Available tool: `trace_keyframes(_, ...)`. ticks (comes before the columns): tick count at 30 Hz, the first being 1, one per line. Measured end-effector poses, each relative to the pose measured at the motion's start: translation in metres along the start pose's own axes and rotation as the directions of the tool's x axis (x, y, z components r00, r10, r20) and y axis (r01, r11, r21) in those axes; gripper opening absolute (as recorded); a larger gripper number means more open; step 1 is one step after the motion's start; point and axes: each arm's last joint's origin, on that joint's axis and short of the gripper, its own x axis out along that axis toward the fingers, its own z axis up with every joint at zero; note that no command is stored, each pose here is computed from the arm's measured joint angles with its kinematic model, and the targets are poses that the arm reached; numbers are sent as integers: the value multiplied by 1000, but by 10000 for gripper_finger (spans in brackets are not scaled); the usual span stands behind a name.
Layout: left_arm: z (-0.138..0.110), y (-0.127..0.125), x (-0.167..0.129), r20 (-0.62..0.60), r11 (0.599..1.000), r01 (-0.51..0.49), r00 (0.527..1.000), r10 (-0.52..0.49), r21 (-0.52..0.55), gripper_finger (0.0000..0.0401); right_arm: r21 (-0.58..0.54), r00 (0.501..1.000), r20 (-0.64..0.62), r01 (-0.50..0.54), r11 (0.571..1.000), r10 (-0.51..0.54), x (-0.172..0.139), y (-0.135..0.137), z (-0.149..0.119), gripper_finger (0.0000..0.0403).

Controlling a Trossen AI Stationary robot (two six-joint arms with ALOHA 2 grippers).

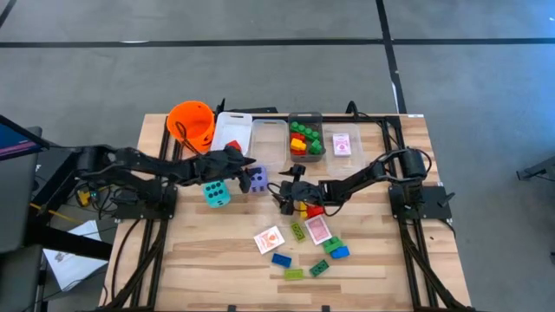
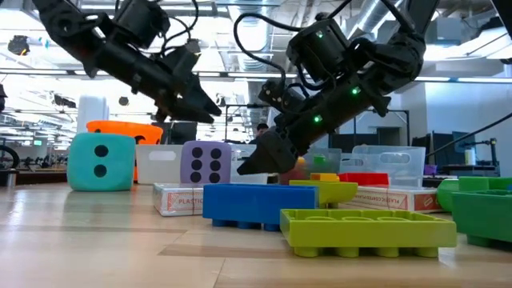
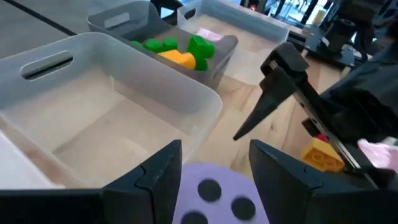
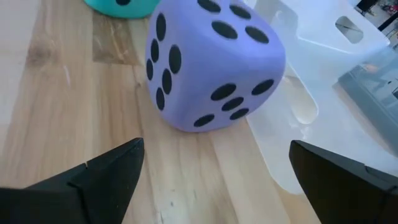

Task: Pick & Place Toys
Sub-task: Put the large violet dice into the left transparent bin

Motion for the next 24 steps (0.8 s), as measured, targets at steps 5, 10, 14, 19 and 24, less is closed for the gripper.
trace_keyframes(5, -9, 1, 10, -28, 1000, -3, 1000, 3, 4, 182, -4, 1000, -2, 0, 1000, 0, 0, 0, 0, 395)
trace_keyframes(10, -19, 0, 16, -67, 1000, -3, 998, 4, 19, 182, -4, 1000, -2, 0, 1000, 0, 0, 0, 0, 395)
trace_keyframes(14, -26, -5, 20, -85, 999, 1, 996, 2, 33, 182, -3, 1000, -2, 0, 1000, 0, 0, 0, 0, 395)
trace_keyframes(19, -34, -12, 23, -108, 998, 10, 994, -4, 56, 182, -3, 1000, -2, 0, 1000, 0, 0, 0, -1, 395)
trace_keyframes(24, -38, -22, 20, -123, 996, 54, 991, -45, 72, 182, -1, 1000, -2, -1, 1000, 1, 0, 0, -1, 395)
